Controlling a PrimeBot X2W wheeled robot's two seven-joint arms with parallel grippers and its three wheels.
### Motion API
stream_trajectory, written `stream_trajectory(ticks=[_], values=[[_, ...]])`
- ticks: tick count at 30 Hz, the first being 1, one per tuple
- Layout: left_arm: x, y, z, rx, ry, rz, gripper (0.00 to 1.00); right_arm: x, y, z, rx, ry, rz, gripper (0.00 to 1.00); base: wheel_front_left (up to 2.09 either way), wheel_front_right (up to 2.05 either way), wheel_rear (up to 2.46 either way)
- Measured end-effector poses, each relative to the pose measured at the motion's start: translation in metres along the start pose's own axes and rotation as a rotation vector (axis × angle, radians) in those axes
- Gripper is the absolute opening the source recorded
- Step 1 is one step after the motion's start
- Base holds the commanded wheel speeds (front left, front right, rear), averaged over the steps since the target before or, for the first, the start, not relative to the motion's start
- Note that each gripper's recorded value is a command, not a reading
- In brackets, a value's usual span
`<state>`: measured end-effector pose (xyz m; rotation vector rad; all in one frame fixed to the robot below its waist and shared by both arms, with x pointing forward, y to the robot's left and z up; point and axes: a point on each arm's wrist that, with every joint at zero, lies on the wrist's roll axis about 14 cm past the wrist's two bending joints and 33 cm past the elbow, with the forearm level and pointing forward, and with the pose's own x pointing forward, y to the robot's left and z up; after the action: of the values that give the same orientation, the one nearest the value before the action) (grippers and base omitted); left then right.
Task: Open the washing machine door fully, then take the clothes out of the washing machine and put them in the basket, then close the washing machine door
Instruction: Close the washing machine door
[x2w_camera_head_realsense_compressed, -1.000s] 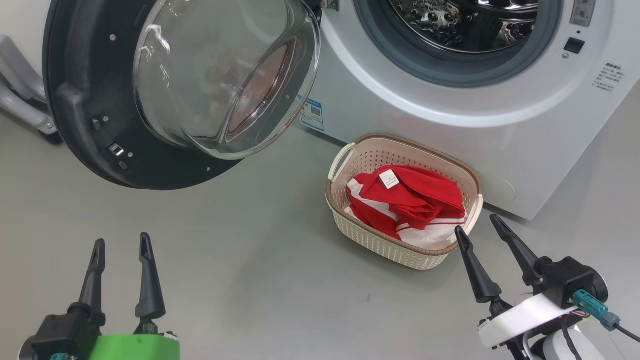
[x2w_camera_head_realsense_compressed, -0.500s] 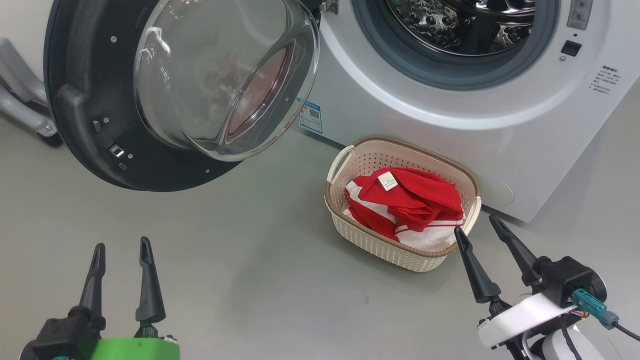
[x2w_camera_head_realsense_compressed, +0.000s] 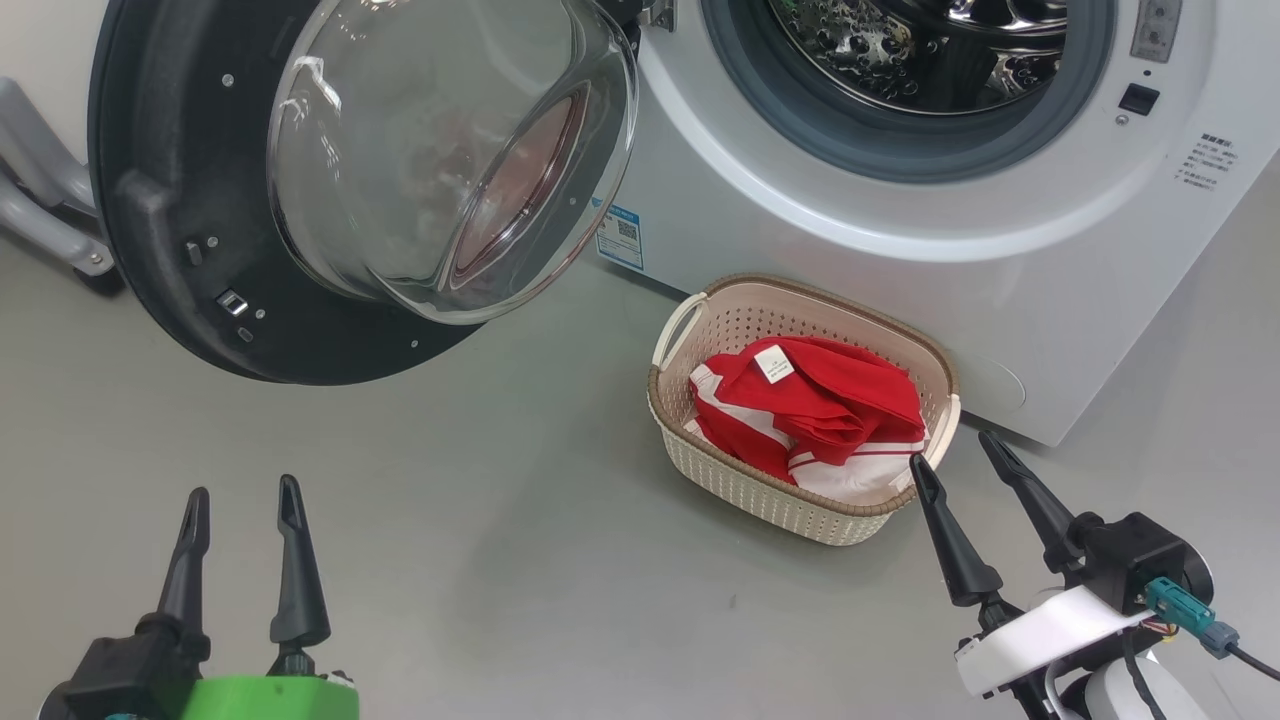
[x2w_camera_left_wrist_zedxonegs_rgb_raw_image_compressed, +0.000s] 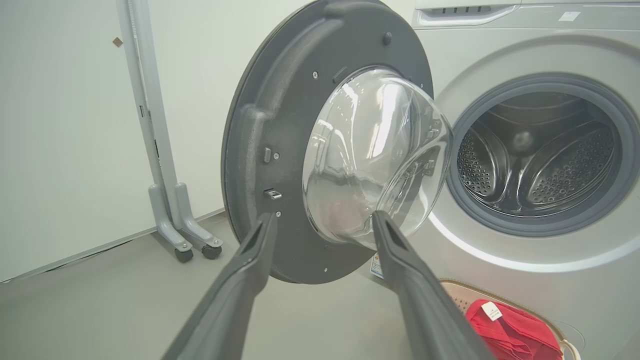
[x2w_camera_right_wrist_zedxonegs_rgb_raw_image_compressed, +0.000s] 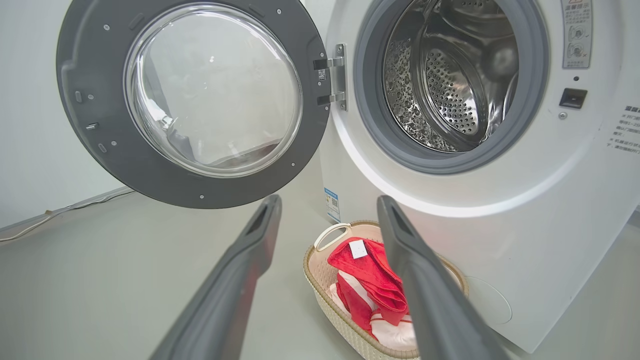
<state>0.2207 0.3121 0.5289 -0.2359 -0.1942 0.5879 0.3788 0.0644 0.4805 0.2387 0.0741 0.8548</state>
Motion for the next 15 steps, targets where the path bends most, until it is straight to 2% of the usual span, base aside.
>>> stream_trajectory(ticks=[7, 8, 9, 10, 15], values=[[0.0004, 0.0002, 0.0016, 0.009, -0.005, -0.001, 1.00, 0.0001, -0.0001, -0.0004, 0.005, 0.001, -0.001, 1.00, 0.00, 0.00, 0.00], [0.0006, -0.0004, 0.0024, 0.010, -0.007, -0.004, 0.64, 0.0001, -0.0002, -0.0007, 0.005, 0.001, -0.001, 1.00, 0.00, 0.00, 0.00], [0.0008, -0.0007, 0.0030, 0.010, -0.009, -0.005, 0.05, 0.0002, -0.0002, -0.0009, 0.006, 0.002, -0.001, 1.00, 0.00, 0.00, 0.00], [0.0010, -0.0009, 0.0035, 0.011, -0.010, -0.005, 0.00, 0.0003, -0.0003, -0.0012, 0.007, 0.002, -0.001, 1.00, 0.00, 0.00, 0.00], [0.0028, -0.0027, 0.0050, 0.016, -0.014, -0.009, 0.00, 0.0010, -0.0018, -0.0043, 0.015, 0.008, -0.002, 1.00, 0.00, 0.00, 0.00]])
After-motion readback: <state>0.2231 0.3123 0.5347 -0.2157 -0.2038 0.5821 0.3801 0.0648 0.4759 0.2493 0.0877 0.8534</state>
